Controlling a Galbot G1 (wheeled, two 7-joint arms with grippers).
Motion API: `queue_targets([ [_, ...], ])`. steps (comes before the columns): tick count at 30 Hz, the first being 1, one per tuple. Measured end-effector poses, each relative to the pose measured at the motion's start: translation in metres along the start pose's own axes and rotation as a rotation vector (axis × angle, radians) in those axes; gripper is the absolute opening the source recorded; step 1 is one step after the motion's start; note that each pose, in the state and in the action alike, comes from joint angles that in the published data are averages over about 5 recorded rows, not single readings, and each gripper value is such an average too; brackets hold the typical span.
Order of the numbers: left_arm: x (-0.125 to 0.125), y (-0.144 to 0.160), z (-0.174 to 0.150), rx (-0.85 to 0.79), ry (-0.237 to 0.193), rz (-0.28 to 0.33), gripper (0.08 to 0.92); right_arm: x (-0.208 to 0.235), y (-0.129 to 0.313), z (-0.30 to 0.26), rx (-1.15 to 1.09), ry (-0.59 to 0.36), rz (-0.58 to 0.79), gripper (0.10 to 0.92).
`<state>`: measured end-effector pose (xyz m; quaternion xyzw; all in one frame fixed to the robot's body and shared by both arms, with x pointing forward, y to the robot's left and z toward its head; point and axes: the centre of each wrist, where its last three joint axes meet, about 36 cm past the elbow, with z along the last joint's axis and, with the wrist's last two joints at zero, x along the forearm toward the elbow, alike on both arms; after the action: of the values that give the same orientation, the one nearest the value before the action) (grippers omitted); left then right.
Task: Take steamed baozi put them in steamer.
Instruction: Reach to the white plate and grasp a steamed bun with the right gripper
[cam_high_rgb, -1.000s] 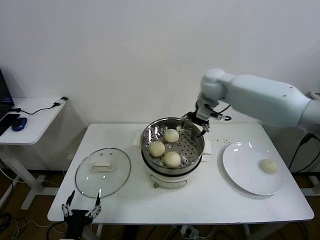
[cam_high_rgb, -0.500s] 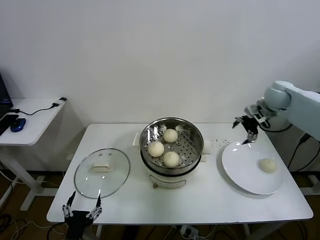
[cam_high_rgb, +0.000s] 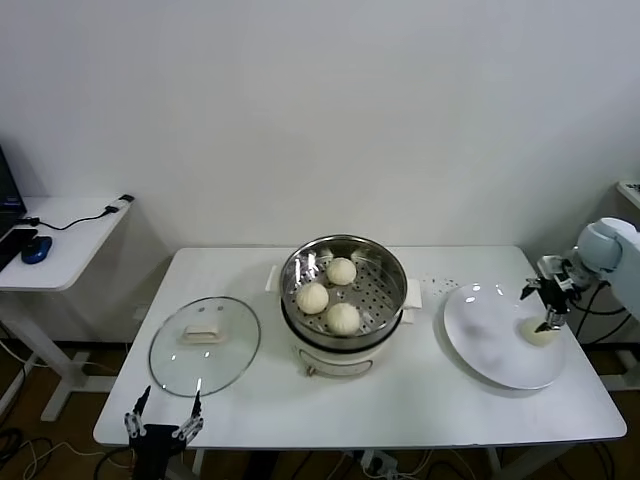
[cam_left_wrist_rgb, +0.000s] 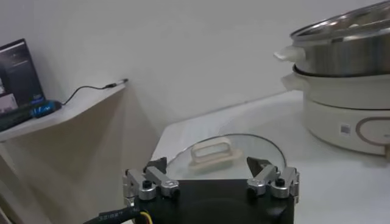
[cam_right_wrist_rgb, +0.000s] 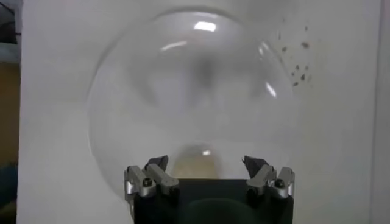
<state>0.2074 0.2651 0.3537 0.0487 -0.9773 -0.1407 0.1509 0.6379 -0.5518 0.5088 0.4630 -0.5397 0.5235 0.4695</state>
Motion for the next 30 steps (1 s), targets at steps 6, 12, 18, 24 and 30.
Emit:
queue_targets([
  [6,-0.001,0.000,0.003,0.000,0.007,-0.005,0.823,-0.020,0.003,0.014,-0.026,0.022,-0.014,0.823],
  [12,-0.001,-0.002,0.005,0.001,0.014,-0.004,0.823,-0.037,0.002,0.015,-0.038,0.028,-0.017,0.823],
  [18,0.000,-0.002,0.007,0.000,0.018,-0.005,0.823,-0.048,-0.004,0.011,-0.048,0.021,-0.012,0.823],
  [24,0.000,-0.002,0.008,-0.001,0.020,-0.005,0.823,-0.055,-0.007,0.009,-0.051,0.025,-0.024,0.823],
  [30,0.001,-0.002,0.009,-0.002,0.023,-0.006,0.823,-0.059,-0.008,0.008,-0.056,0.030,-0.038,0.750],
])
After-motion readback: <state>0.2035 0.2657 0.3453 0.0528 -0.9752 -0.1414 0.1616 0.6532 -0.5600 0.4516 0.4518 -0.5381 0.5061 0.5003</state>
